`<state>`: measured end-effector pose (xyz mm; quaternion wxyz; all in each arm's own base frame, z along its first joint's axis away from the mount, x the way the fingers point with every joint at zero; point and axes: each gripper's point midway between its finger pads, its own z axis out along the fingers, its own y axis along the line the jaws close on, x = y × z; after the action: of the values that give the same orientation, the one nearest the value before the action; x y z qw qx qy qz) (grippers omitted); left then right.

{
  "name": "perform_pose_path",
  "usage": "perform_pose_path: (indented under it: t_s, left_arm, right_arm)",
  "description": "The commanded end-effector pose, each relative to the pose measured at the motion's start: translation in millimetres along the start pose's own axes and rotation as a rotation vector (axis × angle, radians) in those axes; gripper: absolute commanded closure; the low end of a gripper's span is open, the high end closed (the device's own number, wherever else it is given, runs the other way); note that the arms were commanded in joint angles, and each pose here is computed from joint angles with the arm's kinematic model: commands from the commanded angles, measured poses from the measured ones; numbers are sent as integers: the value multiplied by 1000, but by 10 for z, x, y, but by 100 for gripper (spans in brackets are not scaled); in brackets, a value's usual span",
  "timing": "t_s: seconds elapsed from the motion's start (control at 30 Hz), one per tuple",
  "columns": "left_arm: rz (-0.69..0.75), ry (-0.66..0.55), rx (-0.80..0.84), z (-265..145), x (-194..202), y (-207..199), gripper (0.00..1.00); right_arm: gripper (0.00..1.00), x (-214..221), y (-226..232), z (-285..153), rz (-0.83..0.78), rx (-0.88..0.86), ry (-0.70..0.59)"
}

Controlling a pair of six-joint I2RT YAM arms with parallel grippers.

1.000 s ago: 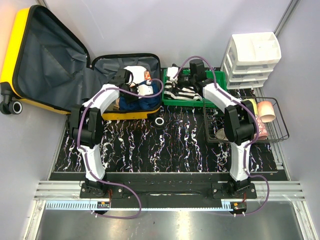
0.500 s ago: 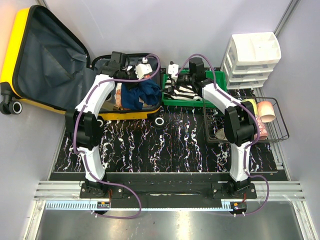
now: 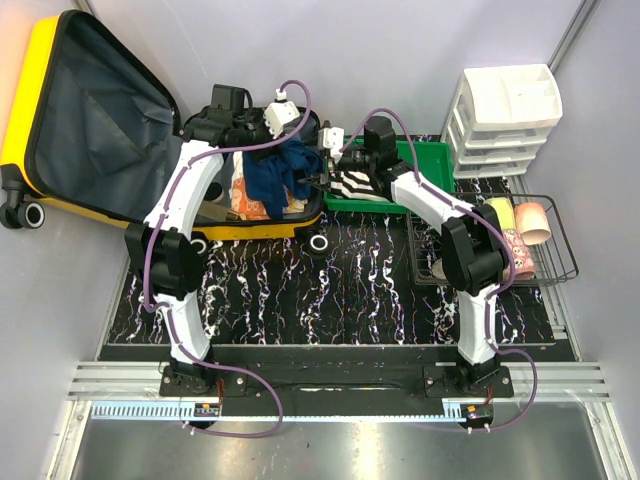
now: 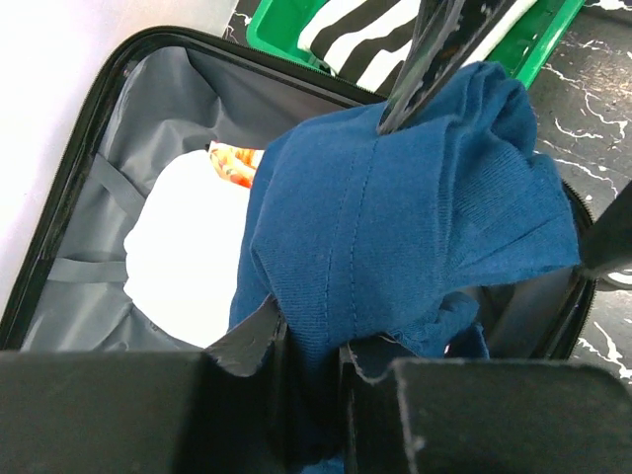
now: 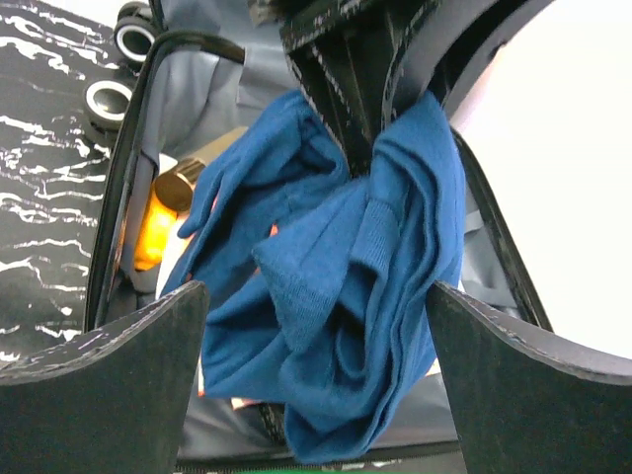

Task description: Open, take out, and arrange the luggage

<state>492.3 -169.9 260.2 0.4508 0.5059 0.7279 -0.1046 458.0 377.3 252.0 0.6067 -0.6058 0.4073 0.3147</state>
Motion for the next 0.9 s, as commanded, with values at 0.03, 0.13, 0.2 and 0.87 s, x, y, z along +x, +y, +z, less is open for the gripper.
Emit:
perform_pose_path:
  t_s: [0.03,0.13,0.2,0.87]
  left_arm:
    - [19,-110,-33,-135,-406,95,100]
    - [-1,-136,-33,-160,-484,88,100]
    - [-17,-150,-33,-176,-528,79,100]
    - [-103,-193,-73,-227,-754,29,17]
  right_arm:
    - [0,-462,-189,164,-59,54,-88]
    - [0,-389,-176,239,-67,58,-68]
    - [0,-239,-188,262,-71,72,-24]
    - [100,2,-852,-194,-50,402,191]
